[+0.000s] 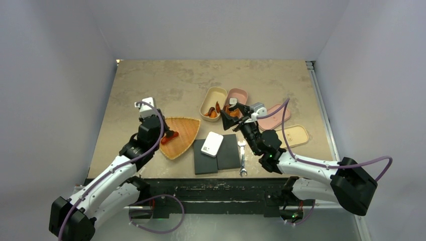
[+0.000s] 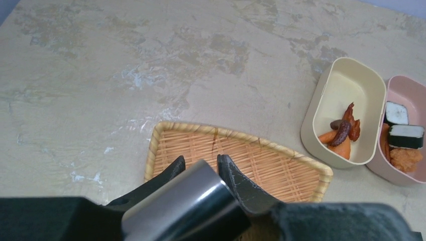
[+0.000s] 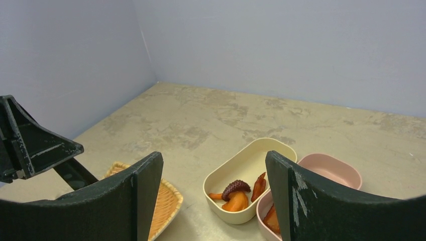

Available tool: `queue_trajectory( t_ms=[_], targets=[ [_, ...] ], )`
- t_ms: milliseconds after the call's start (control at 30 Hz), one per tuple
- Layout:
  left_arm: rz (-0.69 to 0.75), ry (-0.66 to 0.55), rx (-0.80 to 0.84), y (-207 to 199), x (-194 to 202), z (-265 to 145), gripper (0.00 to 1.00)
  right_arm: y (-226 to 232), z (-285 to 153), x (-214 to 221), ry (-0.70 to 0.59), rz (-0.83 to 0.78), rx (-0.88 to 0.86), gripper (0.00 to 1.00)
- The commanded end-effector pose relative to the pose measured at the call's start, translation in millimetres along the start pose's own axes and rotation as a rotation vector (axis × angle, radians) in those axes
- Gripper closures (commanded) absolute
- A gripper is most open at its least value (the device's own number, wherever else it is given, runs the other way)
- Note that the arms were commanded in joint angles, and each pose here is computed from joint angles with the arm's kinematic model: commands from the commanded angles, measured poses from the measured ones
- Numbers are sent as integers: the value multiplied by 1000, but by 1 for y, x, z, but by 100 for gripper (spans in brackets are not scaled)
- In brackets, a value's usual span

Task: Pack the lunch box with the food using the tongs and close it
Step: Pick up the fake food from the plate.

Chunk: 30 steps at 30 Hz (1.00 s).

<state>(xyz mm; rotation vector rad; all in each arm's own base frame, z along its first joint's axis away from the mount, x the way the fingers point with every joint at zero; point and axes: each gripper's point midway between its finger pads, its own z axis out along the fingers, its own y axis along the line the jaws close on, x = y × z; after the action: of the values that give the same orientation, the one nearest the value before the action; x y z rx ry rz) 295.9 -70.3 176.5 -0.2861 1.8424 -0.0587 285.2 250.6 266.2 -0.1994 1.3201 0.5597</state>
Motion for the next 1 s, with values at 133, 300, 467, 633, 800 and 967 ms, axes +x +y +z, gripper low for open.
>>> queue_trajectory(
  t_ms=[133,300,467,633,800,967],
  targets=[
    [-43,45,-7,-2,-3,-7,74,-5,0,-10,-30,19,25,22],
    [-16,61,-22,3,8,-5,70,-5,0,-9,-28,18,24,22],
    [-13,68,-22,2,17,1,67,-4,-1,-10,-29,23,24,22],
    [-7,70,13,-4,29,7,64,-5,-1,-10,-30,23,28,22],
    [17,69,8,1,35,7,63,-7,-2,-11,-32,22,34,22],
    [50,69,13,4,38,5,95,-7,-2,-10,-31,24,36,22]
  ],
)
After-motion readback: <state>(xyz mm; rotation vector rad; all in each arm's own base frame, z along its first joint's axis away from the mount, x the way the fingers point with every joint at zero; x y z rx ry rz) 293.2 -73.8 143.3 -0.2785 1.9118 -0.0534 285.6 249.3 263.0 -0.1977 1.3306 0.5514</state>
